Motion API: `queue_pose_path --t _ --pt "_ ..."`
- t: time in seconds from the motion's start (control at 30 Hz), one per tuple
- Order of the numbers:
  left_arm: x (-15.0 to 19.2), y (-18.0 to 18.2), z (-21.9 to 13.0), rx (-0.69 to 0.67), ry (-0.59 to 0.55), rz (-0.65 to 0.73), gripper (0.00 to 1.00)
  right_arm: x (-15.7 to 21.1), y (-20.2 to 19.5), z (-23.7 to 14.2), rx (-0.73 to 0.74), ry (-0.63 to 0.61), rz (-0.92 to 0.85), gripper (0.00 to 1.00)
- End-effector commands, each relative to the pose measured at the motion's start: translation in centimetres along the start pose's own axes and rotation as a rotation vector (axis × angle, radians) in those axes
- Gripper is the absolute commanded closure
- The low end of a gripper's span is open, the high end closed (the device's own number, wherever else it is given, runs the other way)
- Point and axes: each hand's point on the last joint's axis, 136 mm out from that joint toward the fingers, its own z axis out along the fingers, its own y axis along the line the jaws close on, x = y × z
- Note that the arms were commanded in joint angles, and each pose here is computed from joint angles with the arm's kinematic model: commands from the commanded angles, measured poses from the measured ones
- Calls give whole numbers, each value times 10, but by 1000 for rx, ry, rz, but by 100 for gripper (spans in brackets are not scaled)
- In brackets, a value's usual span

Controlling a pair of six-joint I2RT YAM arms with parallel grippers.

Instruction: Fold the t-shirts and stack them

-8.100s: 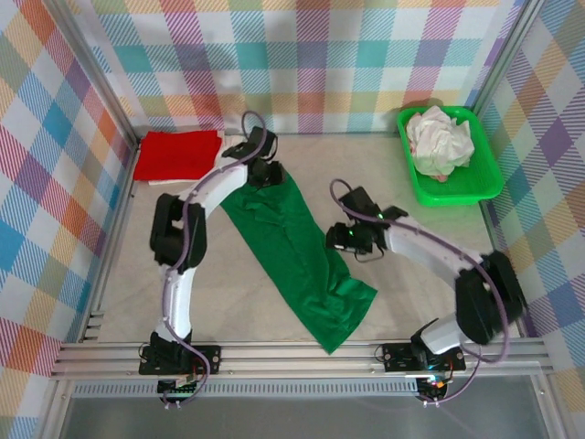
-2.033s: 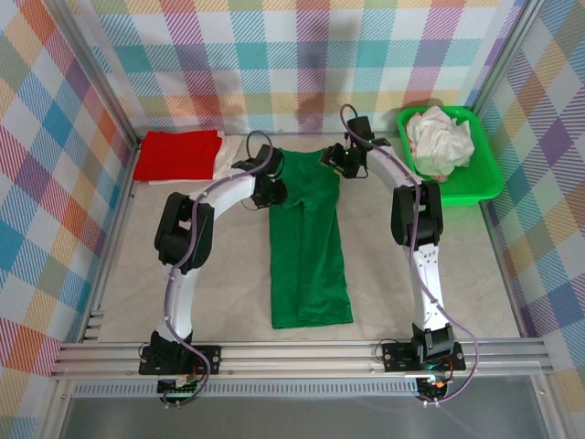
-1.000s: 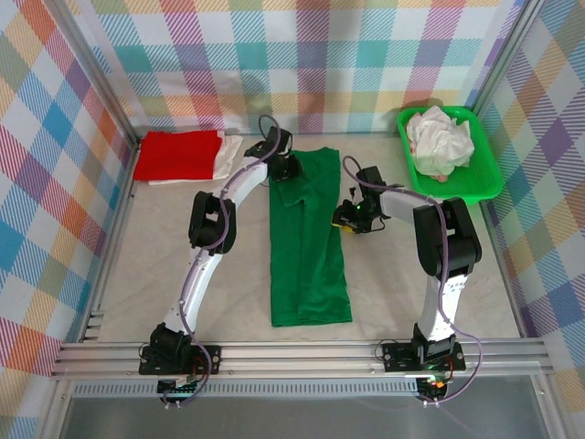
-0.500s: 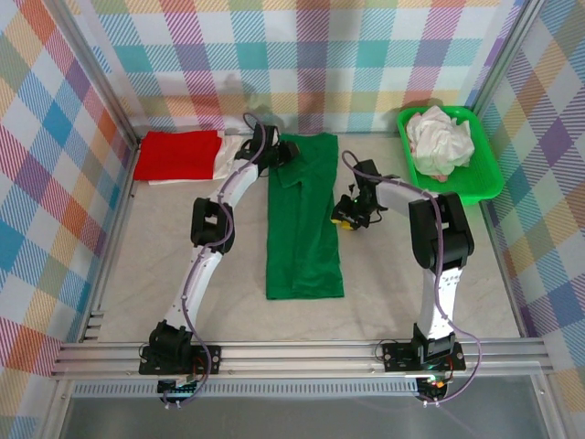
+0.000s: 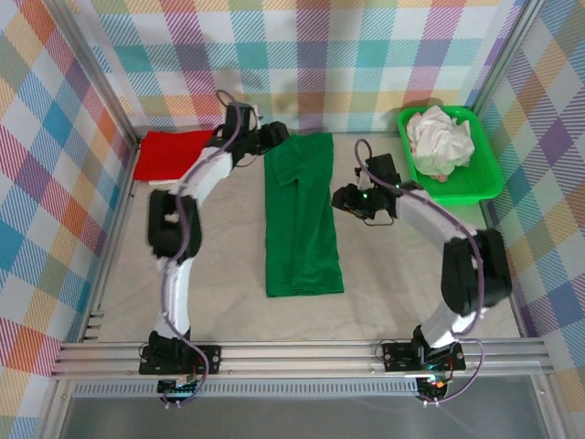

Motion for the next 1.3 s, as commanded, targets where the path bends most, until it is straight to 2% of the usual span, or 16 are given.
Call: queue_pose_path --t 0.0,0.1,0.27,0.37,0.47,0.53,0.8,0.9,1.07,1.27 --pt "19 -53 -88 80 -119 138 41 37 -13 -8 5 38 -12 55" --pt "96 -25 -127 6 -42 164 39 74 -23 -14 -26 68 -26 54" --pt "223 24 -172 -75 200 69 42 130 -36 -13 -73 144 -3 52" --pt "285 36 -190 -128 338 78 44 153 -47 -8 -70 190 41 52" --pt "318 56 -200 -166 395 29 45 164 -56 -4 -59 205 66 52" --pt "330 68 -201 -183 412 -10 45 166 -61 -1 -51 200 70 52" --pt "335 57 -173 -114 466 -8 53 177 -63 12 -60 236 78 52" --pt "340 62 -169 -145 492 -29 58 181 -64 18 -52 254 83 52" --pt "348 74 -175 -209 532 -30 57 181 -64 20 -43 244 74 52" --pt "361 78 -162 -200 569 -63 63 182 -65 23 -39 253 78 52"
